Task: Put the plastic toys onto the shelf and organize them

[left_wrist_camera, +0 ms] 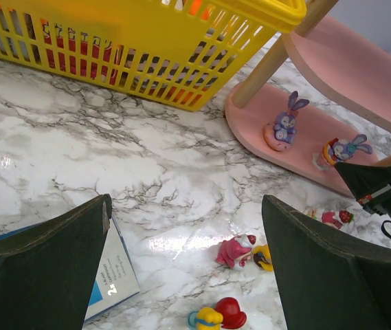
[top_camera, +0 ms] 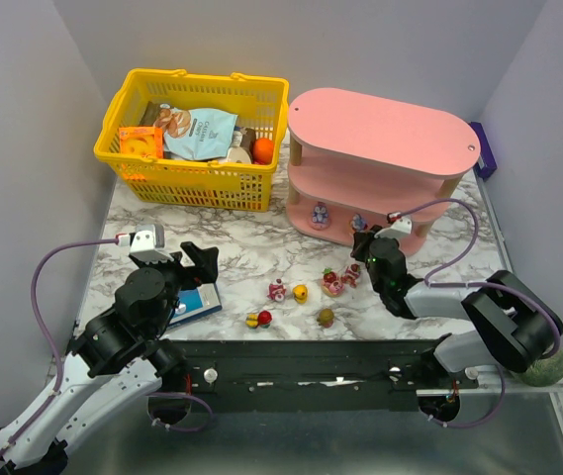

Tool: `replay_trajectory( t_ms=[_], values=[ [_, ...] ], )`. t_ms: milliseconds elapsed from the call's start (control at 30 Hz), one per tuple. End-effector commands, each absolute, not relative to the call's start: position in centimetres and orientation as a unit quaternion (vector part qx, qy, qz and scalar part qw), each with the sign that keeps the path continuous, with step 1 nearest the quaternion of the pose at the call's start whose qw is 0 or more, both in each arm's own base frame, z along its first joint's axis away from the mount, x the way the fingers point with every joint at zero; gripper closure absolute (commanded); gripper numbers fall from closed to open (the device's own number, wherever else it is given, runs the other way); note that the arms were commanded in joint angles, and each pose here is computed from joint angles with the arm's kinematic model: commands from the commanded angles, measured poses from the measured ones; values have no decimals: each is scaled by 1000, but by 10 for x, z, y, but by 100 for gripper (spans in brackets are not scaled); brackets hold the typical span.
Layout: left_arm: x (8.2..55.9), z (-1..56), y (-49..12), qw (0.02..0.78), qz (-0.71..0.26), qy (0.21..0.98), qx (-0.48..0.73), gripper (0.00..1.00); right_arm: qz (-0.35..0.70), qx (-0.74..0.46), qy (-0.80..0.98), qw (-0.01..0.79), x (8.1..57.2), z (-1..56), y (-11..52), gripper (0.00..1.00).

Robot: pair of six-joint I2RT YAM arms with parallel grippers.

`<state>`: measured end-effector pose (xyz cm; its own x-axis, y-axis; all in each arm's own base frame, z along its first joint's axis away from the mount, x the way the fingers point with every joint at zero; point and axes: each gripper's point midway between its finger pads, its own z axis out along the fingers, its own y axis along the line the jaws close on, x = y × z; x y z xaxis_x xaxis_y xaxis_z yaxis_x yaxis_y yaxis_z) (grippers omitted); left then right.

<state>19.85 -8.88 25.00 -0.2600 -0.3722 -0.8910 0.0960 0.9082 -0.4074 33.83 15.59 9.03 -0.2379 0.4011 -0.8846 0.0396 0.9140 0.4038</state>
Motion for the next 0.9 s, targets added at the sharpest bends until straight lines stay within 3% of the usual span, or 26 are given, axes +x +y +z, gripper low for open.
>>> replay_trajectory(
  t_ms=[0, 600, 867],
  values=[
    [200, 250, -89, 602, -193, 769, -93, 1, 129, 172, 754, 621, 349, 99, 141, 99],
    [200, 248, -90, 600, -193, 771, -92, 1, 136, 155, 758, 619, 344, 104, 138, 99],
    [199, 250, -92, 601, -202, 768, -89, 1, 170, 105, 786, 585, 315, 127, 147, 99]
  ],
)
